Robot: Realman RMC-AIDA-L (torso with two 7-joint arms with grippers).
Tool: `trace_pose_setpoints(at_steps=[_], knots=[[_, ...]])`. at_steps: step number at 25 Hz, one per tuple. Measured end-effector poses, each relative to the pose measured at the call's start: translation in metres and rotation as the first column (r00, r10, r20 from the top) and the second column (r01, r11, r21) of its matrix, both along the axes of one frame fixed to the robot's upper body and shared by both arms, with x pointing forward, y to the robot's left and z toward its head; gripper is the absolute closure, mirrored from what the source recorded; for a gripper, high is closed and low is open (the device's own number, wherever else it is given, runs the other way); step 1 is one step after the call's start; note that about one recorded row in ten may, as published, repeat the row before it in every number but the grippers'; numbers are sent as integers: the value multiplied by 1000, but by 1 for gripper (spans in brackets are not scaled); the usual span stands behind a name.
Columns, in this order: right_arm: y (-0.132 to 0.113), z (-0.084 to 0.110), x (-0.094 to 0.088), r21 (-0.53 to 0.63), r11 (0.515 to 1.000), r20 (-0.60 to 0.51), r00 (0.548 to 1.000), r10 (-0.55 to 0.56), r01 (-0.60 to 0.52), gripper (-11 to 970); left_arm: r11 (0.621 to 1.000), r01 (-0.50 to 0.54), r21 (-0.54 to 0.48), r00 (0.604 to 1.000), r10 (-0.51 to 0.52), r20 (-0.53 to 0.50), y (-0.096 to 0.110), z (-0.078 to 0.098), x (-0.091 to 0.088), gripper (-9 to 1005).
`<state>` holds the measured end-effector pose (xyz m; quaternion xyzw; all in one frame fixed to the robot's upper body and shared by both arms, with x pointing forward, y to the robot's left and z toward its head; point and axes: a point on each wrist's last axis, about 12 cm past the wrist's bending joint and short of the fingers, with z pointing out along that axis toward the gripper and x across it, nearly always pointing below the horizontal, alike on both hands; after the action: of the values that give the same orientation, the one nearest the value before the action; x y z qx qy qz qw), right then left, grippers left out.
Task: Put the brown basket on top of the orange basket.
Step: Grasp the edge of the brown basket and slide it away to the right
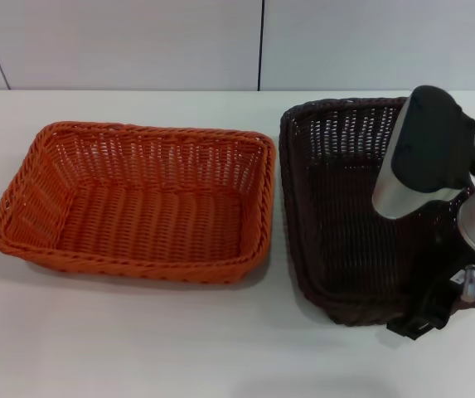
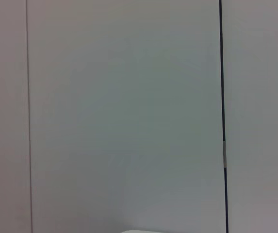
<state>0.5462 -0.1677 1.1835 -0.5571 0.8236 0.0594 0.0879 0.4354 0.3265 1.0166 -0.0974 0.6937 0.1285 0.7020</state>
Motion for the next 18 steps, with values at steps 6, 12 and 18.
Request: trace_pose_setpoints(at_steps=[6, 12, 18], knots=[[3, -1, -1, -5, 1000, 4, 1000, 10, -10, 390, 1000, 5, 5, 1000, -5, 0, 0, 0, 1, 239], [4, 1, -2, 4, 1000, 17, 1000, 3, -3, 624, 1000, 4, 12, 1000, -4, -3, 1, -1, 0, 239], [4, 5, -5, 24, 1000, 46, 999, -14, 12, 712, 1000, 7, 16, 1000, -7, -4, 1, -1, 0, 239]])
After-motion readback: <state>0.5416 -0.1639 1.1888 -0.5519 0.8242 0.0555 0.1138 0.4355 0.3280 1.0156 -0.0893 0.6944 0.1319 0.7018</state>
